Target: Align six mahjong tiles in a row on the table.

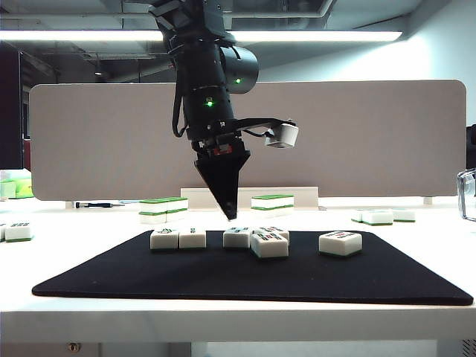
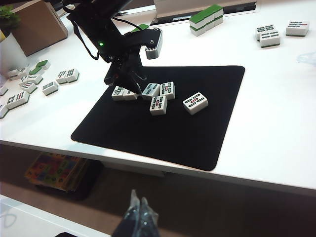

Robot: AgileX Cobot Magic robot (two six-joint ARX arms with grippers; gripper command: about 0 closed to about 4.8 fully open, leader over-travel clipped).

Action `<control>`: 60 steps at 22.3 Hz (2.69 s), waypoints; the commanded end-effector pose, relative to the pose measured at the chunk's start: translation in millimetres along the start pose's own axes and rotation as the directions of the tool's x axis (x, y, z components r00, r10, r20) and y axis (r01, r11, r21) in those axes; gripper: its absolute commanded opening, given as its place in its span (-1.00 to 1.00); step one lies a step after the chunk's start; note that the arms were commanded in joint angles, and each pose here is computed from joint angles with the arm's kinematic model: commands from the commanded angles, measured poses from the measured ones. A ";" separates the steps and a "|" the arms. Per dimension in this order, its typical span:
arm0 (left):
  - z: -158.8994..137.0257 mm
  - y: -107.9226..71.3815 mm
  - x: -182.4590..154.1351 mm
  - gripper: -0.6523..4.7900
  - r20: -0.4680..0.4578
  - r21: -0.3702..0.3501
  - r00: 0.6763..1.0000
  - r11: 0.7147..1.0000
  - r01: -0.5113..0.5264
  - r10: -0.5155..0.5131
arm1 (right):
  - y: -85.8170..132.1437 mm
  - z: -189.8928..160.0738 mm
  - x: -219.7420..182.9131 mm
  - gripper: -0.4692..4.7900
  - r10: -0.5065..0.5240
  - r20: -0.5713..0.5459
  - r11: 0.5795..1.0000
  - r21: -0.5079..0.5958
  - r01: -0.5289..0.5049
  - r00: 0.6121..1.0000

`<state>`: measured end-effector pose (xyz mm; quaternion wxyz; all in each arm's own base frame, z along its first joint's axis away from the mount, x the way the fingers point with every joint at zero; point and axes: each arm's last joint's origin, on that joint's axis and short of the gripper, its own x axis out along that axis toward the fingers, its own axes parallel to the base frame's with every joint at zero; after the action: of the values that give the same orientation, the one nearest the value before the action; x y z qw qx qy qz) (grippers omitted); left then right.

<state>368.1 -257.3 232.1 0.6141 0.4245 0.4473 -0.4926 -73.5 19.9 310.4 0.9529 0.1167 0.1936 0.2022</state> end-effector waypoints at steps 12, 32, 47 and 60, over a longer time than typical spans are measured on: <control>3.1 4.6 24.4 -0.12 0.035 0.029 0.998 0.998 0.048 -0.049 | 1.3 -0.8 -2.5 -0.82 0.002 0.023 1.000 -0.016 -0.001 1.000; 6.1 5.2 13.0 0.61 0.058 0.029 0.998 1.000 -0.003 0.001 | 1.3 -0.8 -2.5 -0.82 0.002 0.023 1.000 -0.016 -0.001 1.000; 6.1 8.0 33.1 0.62 0.070 0.027 0.997 0.999 0.043 -0.044 | 1.3 -0.8 -2.5 -0.82 0.001 0.023 1.000 -0.016 -0.001 1.000; 3.5 7.4 32.2 0.09 0.016 0.021 1.000 0.999 0.024 -0.024 | 1.3 -0.7 -2.5 -0.82 0.001 0.024 1.000 -0.017 -0.001 1.000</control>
<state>380.9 -268.1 199.1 0.6090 0.4138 0.4377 -0.5161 -73.5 19.9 310.4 0.9528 0.1167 0.1938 0.2023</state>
